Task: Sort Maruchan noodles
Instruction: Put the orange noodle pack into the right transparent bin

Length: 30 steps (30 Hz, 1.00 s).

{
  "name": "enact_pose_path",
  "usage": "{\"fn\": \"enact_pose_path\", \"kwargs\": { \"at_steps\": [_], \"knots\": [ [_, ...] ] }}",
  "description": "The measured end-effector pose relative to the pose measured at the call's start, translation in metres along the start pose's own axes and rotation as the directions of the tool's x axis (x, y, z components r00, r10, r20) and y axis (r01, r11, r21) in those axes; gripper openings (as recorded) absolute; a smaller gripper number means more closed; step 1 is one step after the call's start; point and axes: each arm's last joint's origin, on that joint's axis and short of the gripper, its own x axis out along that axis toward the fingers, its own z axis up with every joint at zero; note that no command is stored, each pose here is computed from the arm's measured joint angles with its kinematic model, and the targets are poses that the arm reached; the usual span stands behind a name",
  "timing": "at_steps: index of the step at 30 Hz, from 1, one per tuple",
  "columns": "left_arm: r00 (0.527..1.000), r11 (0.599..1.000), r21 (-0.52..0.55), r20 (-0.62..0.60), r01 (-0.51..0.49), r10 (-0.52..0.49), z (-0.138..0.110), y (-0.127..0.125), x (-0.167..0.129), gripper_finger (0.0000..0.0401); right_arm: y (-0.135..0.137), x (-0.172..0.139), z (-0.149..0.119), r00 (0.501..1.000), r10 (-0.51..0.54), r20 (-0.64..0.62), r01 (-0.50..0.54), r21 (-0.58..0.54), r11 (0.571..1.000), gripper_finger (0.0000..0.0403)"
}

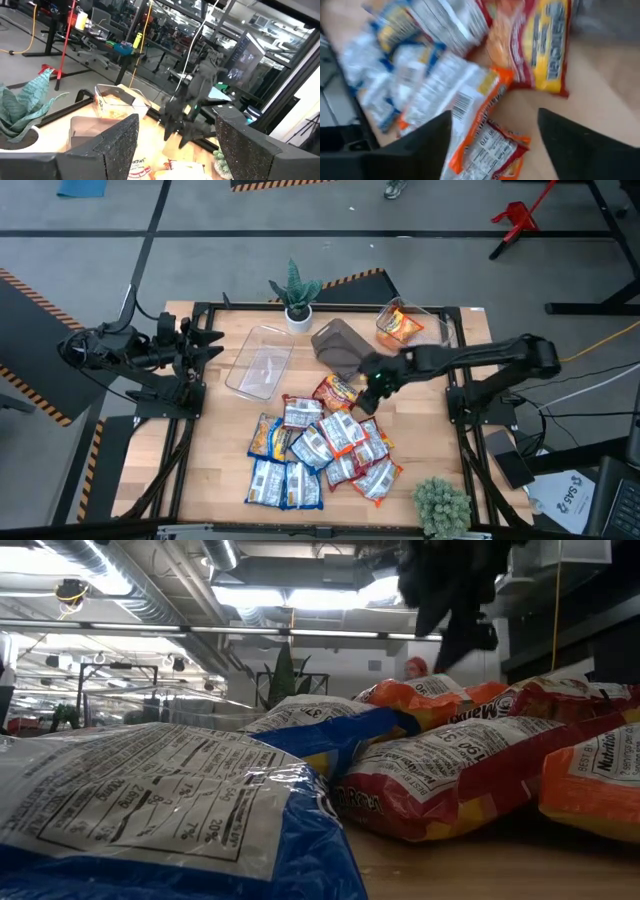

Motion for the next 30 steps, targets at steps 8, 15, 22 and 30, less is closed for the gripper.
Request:
{"fn": "enact_pose_path", "kwargs": {
  "at_steps": [8,15,22,30],
  "knots": [
    [0.996,0.996,-0.027,-0.043,0.082,-0.083,-0.001,-0.002,0.000,0.0258,0.005,0.068,-0.002,0.981,0.037,-0.193,-0.020,0.089,0.996,0.0376],
    [0.995,0.995,-0.039,-0.046,0.087,-0.089,-0.001,-0.003,0.000,0.0258,0.002,0.103,-0.001,0.962,0.088,-0.258,-0.058,0.123,0.991,0.0377],
    [0.995,0.996,-0.034,-0.048,0.085,-0.087,-0.002,-0.002,0.000,0.0258,0.007,0.109,0.005,0.967,0.145,-0.210,-0.129,0.086,0.988,0.0268],
    [0.996,0.996,-0.033,-0.045,0.081,-0.082,-0.002,-0.002,0.000,0.0258,0.007,0.108,0.003,0.953,0.172,-0.249,-0.152,0.097,0.984,0.0045]
  ]
}}
